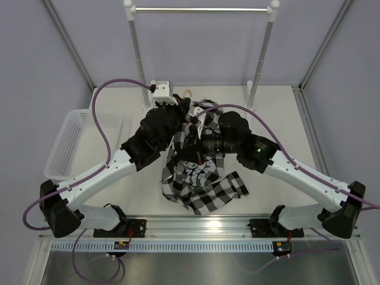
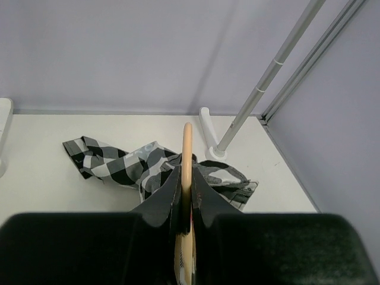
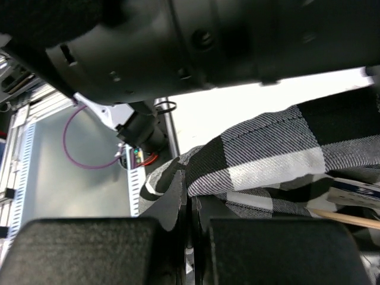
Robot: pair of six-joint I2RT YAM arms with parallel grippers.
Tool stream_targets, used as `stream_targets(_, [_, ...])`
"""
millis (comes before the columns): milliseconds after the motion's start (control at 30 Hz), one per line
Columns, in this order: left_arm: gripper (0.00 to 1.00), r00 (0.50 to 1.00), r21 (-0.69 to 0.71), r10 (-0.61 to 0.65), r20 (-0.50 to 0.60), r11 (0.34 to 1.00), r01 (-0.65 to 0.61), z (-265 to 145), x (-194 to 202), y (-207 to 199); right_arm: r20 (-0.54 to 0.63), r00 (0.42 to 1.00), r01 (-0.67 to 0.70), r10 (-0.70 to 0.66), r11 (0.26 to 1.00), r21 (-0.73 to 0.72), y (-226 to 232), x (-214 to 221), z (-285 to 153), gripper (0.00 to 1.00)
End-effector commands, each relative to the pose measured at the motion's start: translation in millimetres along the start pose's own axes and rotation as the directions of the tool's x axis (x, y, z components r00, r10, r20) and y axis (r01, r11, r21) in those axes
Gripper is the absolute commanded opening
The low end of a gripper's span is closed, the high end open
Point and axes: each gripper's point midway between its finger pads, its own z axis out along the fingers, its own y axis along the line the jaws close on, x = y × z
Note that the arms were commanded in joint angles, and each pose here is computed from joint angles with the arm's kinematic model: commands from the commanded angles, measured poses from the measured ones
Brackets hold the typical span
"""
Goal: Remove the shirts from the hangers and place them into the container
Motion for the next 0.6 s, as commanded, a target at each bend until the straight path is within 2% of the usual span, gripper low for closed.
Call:
stream_targets(0, [0.00,0.955,0.038,-0.205,0.217,0.979,0.201,-2,-74,-13,0.015,0.999,-0.028,0.030,0.994,-0.108,27,0,10,0.02])
stream_targets(167, [0.00,0.943,0.059,-0.241,0.231,0.971,0.233,-7,-80,-11,-0.055,0.996,-0.070,0.065,0.992,-0.102,26,30,24,0.08])
stream_targets(300, [0.00,0.947,0.073,-0.237,0.216,0.971,0.227,-13,-78,-7,-0.057,0.997,-0.050,0.049,0.999,-0.015,13,37,17,0.33])
stream_targets(400, [0.00,0.953,0.073,-0.219,0.209,0.975,0.208,-19,-74,-3,-0.028,1.000,-0.001,0.004,0.997,0.077,6,25,-3,0.47])
stream_targets(467, [0.00,0.959,0.071,-0.199,0.200,0.980,0.188,-22,-72,0,-0.004,1.000,0.024,-0.024,0.991,0.132,5,13,-21,0.62])
stream_targets(567, [0.00,0.971,0.081,-0.166,0.173,0.985,0.154,-26,-66,0,0.057,0.995,0.059,-0.078,0.960,0.272,-10,-7,-47,0.68])
